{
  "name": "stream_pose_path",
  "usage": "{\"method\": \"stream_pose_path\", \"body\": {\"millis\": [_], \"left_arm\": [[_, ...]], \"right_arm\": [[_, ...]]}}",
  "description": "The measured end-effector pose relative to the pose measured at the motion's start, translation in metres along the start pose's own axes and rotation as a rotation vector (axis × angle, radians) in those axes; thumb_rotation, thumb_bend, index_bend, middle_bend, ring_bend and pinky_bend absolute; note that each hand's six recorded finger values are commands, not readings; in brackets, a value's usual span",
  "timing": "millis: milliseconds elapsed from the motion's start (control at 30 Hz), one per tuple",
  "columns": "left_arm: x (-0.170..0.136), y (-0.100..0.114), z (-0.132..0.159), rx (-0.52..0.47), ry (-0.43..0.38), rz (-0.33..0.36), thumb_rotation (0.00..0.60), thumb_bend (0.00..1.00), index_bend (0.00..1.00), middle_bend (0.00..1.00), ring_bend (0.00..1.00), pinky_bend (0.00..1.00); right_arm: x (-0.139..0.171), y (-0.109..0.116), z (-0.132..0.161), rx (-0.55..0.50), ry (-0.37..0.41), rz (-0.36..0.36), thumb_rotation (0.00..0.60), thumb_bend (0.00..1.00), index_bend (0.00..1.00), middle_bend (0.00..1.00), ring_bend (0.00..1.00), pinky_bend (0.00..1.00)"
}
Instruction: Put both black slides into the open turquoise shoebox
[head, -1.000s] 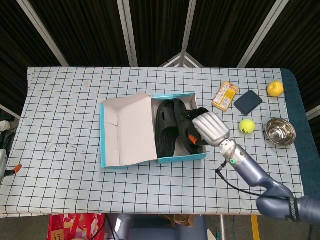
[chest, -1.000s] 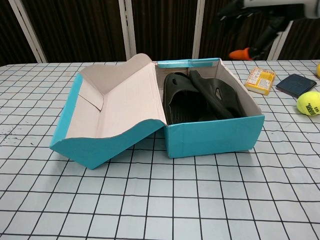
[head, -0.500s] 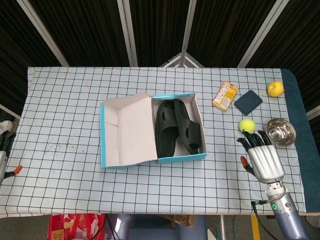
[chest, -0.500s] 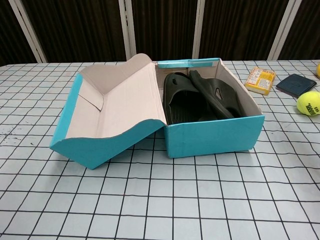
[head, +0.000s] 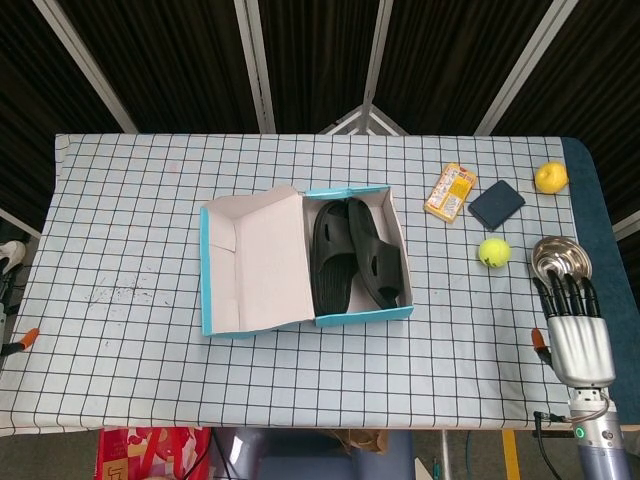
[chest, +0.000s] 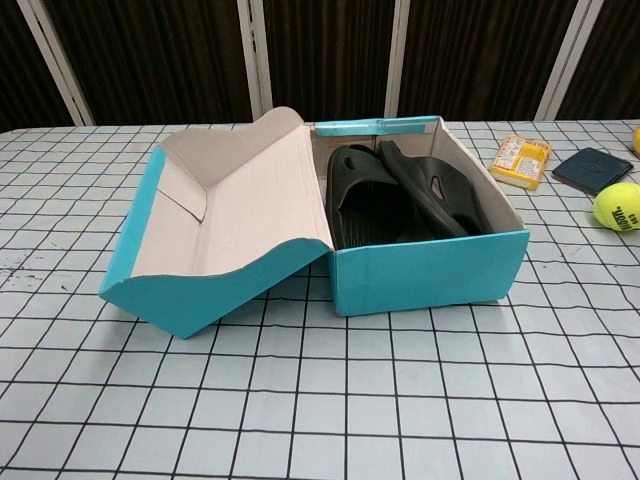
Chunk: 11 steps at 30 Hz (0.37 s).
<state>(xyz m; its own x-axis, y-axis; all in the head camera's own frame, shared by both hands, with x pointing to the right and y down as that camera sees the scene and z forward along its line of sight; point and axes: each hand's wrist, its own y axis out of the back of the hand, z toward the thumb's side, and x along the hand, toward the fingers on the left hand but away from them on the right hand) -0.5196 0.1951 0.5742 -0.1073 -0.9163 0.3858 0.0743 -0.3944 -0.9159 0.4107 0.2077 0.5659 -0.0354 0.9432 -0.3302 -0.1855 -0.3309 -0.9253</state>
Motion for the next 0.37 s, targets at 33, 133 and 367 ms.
{"method": "stream_pose_path", "body": {"millis": [33,133,367], "left_arm": [[0.000,0.003,0.001,-0.003,-0.009,0.018,0.600,0.28,0.07,0.00,0.00,0.09],[-0.001,0.010,0.004,-0.017,-0.045,0.083,0.600,0.28,0.07,0.00,0.00,0.09],[-0.002,0.015,0.006,-0.056,-0.097,0.146,0.600,0.27,0.06,0.00,0.00,0.09]], "right_arm": [[0.000,0.002,-0.002,0.003,-0.007,-0.024,0.600,0.37,0.12,0.07,0.01,0.00],[0.002,0.006,-0.002,0.001,-0.011,-0.071,0.600,0.37,0.12,0.07,0.01,0.00],[0.005,0.005,-0.005,0.029,-0.020,-0.085,0.600,0.37,0.12,0.07,0.01,0.00]]}}
